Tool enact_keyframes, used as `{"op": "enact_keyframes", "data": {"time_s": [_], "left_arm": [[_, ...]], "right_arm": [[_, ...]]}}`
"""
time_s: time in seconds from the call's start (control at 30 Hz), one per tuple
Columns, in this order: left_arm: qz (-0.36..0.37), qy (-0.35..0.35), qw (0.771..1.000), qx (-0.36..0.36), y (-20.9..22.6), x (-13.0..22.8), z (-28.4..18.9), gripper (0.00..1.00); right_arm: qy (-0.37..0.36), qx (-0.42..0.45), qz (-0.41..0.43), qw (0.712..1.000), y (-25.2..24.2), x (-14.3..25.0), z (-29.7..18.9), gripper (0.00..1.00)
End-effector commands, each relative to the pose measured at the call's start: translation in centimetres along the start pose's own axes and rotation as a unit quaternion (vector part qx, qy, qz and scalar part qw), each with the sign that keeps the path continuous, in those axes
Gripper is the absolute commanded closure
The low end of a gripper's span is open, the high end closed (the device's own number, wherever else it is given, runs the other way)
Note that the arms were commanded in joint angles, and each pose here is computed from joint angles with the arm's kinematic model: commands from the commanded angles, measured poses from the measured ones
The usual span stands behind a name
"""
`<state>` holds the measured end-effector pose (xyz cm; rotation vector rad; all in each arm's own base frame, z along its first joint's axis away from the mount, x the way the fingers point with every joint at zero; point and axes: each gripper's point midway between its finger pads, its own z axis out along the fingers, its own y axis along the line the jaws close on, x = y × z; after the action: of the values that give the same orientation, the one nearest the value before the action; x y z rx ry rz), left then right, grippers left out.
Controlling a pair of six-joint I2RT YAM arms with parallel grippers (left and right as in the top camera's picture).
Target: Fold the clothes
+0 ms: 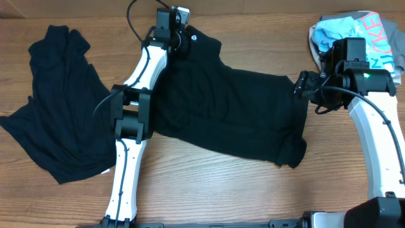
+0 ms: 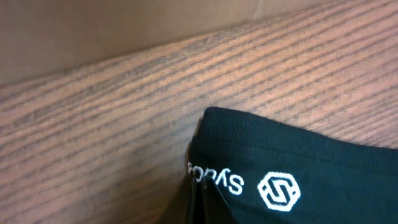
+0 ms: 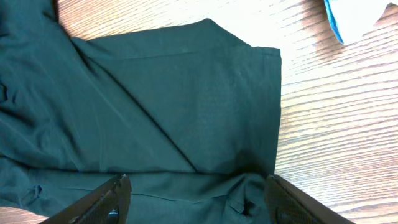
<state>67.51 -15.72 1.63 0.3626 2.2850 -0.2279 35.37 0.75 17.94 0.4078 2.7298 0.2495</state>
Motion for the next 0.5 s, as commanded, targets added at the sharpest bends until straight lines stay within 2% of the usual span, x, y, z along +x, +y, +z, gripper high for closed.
{"op": "enact_keyframes", "data": {"time_s": [0.0, 0.2, 0.47], "left_arm": [[0.009, -0.039, 0.999, -0.010, -0.1, -5.4, -3.5, 0.96], [0.007, -0.029, 0.999, -0.014, -0.4, -9.5, -9.4, 0.96], [-0.001, 0.037, 0.999, -0.010, -1.1, -8.6, -14.1, 0.96]], "right_arm": [[-0.012, -0.002, -0.001, 1.000, 0.2, -0.8, -0.4, 0.27], [-0.014, -0.002, -0.002, 1.000, 0.2, -0.9, -0.4, 0.27], [-0.034, 0.001, -0.009, 0.999, 0.2, -2.6, 1.0, 0.30]]}}
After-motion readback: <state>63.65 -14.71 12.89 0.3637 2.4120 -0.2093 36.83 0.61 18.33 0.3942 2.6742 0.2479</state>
